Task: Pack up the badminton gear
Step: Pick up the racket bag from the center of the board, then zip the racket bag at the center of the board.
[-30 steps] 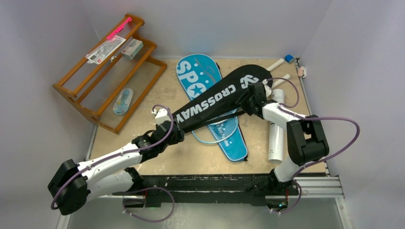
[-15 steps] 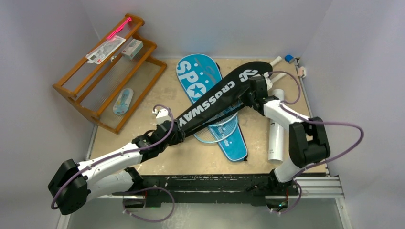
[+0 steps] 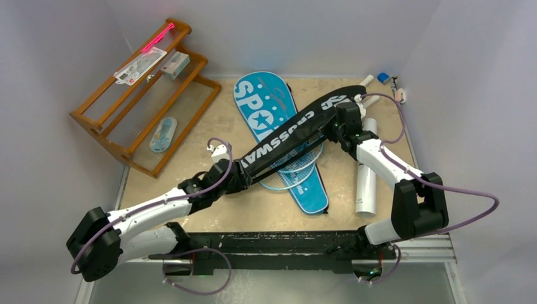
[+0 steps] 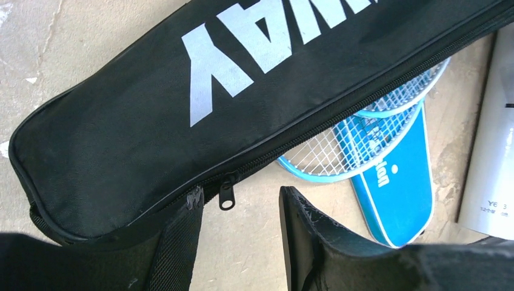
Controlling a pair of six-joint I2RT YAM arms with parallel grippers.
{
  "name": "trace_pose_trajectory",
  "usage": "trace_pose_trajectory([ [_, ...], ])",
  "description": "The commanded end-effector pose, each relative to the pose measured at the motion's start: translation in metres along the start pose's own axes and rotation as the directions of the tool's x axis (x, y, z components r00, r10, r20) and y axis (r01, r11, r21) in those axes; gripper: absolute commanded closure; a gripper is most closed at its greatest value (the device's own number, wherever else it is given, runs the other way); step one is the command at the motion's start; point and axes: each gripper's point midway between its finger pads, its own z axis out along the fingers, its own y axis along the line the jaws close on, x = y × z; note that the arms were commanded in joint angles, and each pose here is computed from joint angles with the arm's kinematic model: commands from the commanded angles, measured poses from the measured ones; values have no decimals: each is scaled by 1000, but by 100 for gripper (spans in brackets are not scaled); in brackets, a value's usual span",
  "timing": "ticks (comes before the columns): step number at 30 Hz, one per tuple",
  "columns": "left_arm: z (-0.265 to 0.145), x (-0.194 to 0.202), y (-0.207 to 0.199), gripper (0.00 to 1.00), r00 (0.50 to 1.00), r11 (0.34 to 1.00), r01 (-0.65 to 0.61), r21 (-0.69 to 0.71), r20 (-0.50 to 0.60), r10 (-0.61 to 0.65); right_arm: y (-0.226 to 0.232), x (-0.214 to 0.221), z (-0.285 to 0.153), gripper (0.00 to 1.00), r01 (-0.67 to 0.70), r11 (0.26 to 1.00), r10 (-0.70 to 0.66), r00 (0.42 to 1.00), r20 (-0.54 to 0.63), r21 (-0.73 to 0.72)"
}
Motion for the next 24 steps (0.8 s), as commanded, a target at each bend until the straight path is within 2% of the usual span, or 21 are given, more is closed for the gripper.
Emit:
trace_pose_trajectory([
  [1,3,-6,-6,55,1000,999,23,-23,1,-23,19,-2,-11,100,8,996,-7,1000,5,-84],
  [6,11,4,0,64,999,996,4,-84,-52,-8,21,-2,-10,100,3,996,-3,1000,1,-91],
  [12,19,1,22,72,999,976,-30,-216,-29,25,25,-2,-12,100,-3,994,4,1000,1,-110],
  [13,19,-3,26,75,999,970,-34,-241,-13,32,25,-2,-13,100,-4,994,4,1000,0,-113],
  [17,23,-10,35,98,998,949,-62,-309,12,69,27,-3,-16,100,-4,993,4,1000,1,-121],
  [22,16,-13,43,100,994,926,-104,-363,-10,107,24,-7,-15,100,-9,996,11,1000,20,-93],
  [24,9,-12,47,100,994,925,-105,-365,-14,107,22,-2,-13,100,-14,997,13,1000,-12,-81],
])
